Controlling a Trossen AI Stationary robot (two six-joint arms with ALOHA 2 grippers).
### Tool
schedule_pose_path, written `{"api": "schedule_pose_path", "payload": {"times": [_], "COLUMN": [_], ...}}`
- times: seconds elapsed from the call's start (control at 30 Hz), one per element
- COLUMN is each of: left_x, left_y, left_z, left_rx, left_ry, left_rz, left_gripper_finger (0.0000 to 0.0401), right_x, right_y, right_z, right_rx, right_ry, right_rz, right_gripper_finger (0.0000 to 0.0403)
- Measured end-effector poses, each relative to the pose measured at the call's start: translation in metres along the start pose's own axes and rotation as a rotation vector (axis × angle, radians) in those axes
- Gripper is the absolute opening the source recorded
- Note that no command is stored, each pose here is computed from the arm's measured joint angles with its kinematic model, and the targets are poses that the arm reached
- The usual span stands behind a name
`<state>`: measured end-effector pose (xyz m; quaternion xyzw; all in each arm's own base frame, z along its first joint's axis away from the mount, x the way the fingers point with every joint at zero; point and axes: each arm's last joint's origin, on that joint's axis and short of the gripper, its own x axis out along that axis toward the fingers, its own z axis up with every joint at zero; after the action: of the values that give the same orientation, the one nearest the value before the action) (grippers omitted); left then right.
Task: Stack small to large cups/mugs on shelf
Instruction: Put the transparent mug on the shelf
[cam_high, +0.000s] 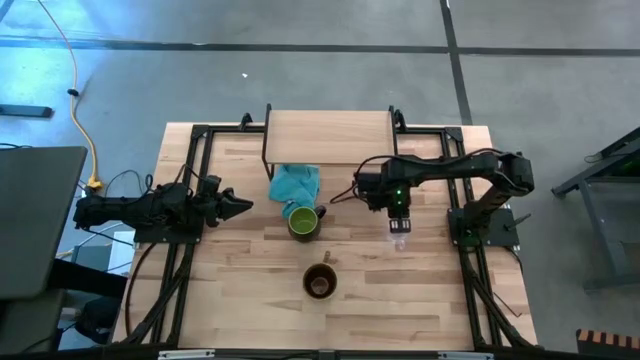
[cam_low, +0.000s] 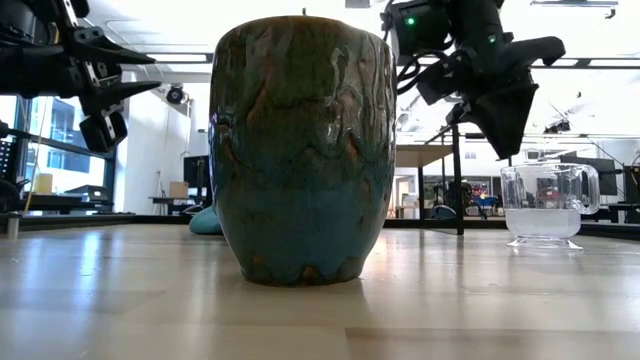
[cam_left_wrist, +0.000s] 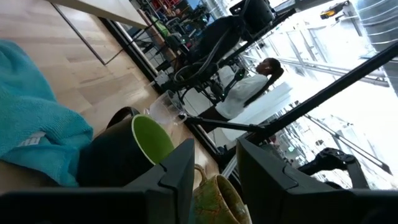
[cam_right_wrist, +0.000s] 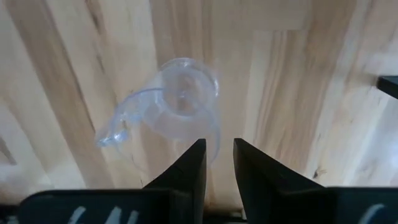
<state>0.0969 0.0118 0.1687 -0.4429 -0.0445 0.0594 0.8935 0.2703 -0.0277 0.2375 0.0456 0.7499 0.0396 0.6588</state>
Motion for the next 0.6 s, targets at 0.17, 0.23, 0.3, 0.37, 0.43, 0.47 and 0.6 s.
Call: {"api": "schedule_pose_path", "payload": {"times": [0.17,0.23,0.3,0.37,0.43,0.47,0.6], "left_x": [0.0,0.0,0.0,0.0,0.0,0.0,0.0], "left_y": [0.0,0.0,0.0,0.0,0.0,0.0,0.0], "left_z": [0.0,0.0,0.0,0.0,0.0,0.0,0.0], "left_rx": [0.014,0.016,0.016,0.016,0.017,0.016,0.01], "left_ry": [0.002,0.002,0.002,0.002,0.002,0.002,0.001], "left_rz": [0.0,0.0,0.0,0.001,0.001,0.001,0.001], "left_gripper_finger": [0.0106,0.0106,0.0106,0.0106,0.0106,0.0106,0.0106], "right_x": [0.0,0.0,0.004,0.012,0.02,0.023,0.018], "right_y": [-0.001,-0.001,-0.001,-0.001,-0.001,-0.001,0.001], "right_z": [-0.002,-0.002,-0.002,-0.006,-0.011,-0.013,-0.017], "right_rx": [-0.009,-0.003,0.009,0.024,0.041,0.053,0.091], "right_ry": [0.018,0.015,0.02,0.048,0.068,0.073,-0.015], "right_rz": [0.011,0.012,0.014,0.027,0.036,0.035,0.024], "right_gripper_finger": [0.0072,0.0072,0.0072,0.0072,0.0072,0.0072,0.0072]}}
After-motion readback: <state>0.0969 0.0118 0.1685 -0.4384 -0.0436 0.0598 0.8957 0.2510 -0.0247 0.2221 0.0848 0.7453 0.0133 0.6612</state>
